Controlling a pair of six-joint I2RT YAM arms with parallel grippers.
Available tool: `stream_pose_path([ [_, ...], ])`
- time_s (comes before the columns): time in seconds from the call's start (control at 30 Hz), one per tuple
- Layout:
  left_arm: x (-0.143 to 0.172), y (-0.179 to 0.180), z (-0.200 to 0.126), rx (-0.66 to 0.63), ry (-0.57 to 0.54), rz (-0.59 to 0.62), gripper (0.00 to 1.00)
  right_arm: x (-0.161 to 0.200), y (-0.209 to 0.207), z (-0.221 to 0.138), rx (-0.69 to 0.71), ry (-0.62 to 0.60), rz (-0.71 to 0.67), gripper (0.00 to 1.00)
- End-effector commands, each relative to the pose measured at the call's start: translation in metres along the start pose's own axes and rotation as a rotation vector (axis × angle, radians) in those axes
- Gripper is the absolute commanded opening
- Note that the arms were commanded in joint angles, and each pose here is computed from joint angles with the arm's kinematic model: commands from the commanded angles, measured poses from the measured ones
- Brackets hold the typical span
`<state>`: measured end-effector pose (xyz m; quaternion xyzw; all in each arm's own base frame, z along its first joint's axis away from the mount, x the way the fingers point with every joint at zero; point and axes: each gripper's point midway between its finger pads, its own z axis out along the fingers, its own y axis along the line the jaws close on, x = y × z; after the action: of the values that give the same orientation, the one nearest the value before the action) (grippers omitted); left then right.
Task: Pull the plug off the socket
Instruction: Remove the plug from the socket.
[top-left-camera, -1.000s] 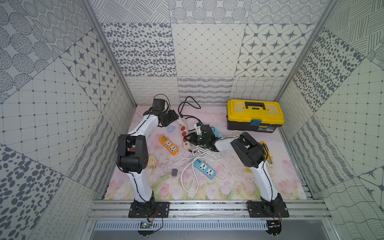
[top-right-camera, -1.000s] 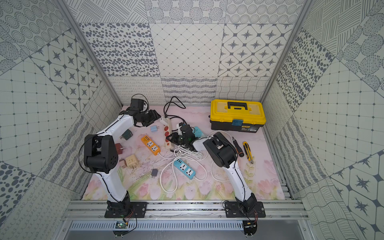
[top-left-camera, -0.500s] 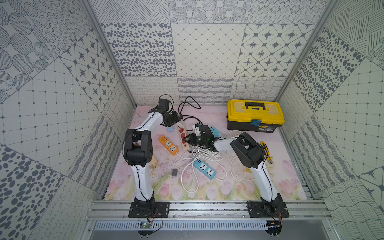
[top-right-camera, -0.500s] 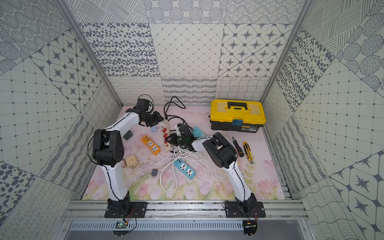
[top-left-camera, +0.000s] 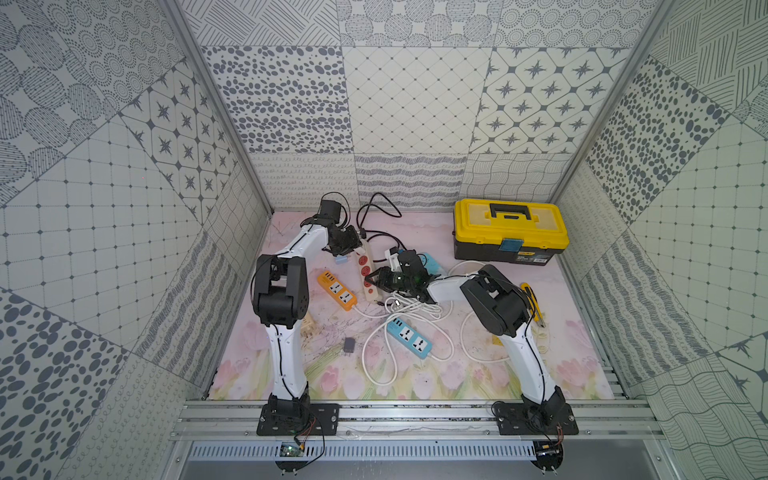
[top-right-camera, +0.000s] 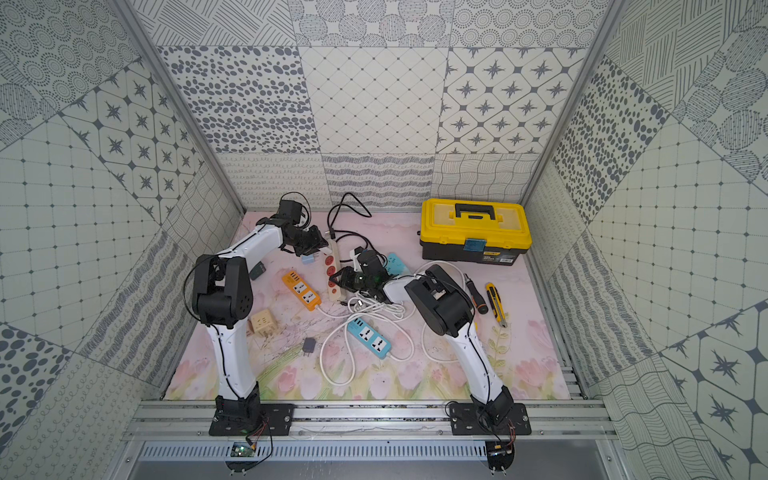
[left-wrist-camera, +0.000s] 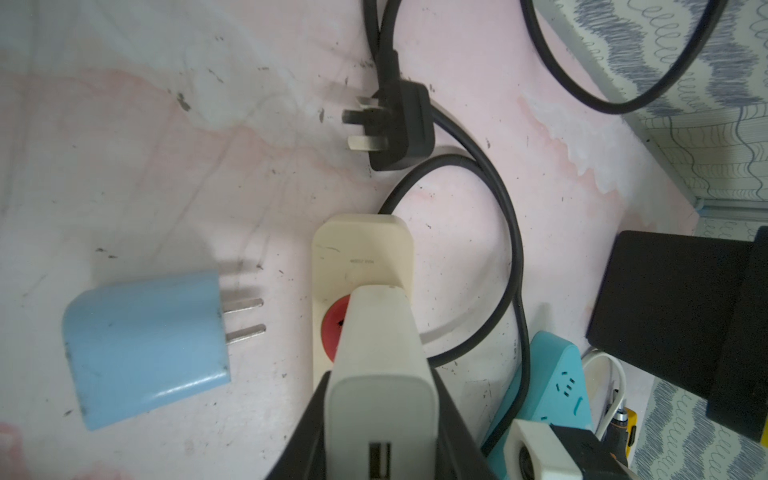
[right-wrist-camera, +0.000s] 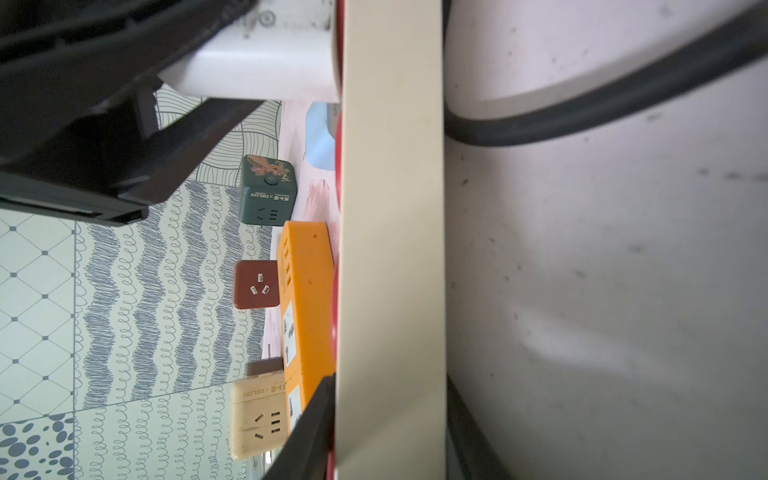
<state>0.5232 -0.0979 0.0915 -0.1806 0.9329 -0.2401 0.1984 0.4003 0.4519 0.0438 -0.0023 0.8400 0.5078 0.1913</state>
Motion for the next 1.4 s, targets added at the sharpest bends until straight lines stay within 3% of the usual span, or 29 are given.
stream_pose_path([
  [0.0,-0.002,-0.009,-0.011,0.02,-0.004,-0.004,0.0,0.028,-0.056,-0.001,0.185,0.048,0.09,0.0],
  [0.33,-0.001,-0.003,-0.022,-0.062,-0.025,0.089,0.0,0.025,-0.086,-0.01,0.275,-0.02,0.14,0.0],
  [0.4,-0.003,-0.006,-0.025,-0.004,-0.024,0.048,0.0,0.025,-0.089,-0.012,0.285,-0.027,0.141,0.0],
  [0.53,-0.012,-0.017,-0.033,0.23,-0.041,-0.129,0.0,0.023,-0.095,-0.015,0.304,-0.046,0.148,0.0],
  [0.7,-0.018,-0.029,-0.048,0.239,-0.086,-0.062,0.0,0.021,-0.095,-0.02,0.323,-0.061,0.144,0.0],
  [0.77,-0.016,-0.031,-0.05,0.196,-0.086,0.0,0.0,0.02,-0.097,-0.022,0.342,-0.067,0.135,0.0],
  [0.87,-0.006,-0.025,-0.05,0.001,-0.077,0.145,0.0,0.02,-0.098,-0.023,0.354,-0.067,0.133,0.0],
  [0.93,-0.003,-0.023,-0.048,-0.039,-0.053,0.164,0.0,0.019,-0.098,-0.024,0.356,-0.07,0.133,0.0],
  [1.03,0.001,-0.024,-0.044,0.048,-0.024,0.085,0.0,0.02,-0.1,-0.024,0.362,-0.073,0.136,0.0],
  [1.17,-0.01,-0.028,-0.044,0.302,-0.052,-0.095,0.0,0.018,-0.098,-0.025,0.365,-0.078,0.127,0.0],
  [1.37,-0.012,-0.022,-0.048,0.25,-0.08,-0.018,0.0,0.017,-0.1,-0.025,0.373,-0.083,0.134,0.0],
])
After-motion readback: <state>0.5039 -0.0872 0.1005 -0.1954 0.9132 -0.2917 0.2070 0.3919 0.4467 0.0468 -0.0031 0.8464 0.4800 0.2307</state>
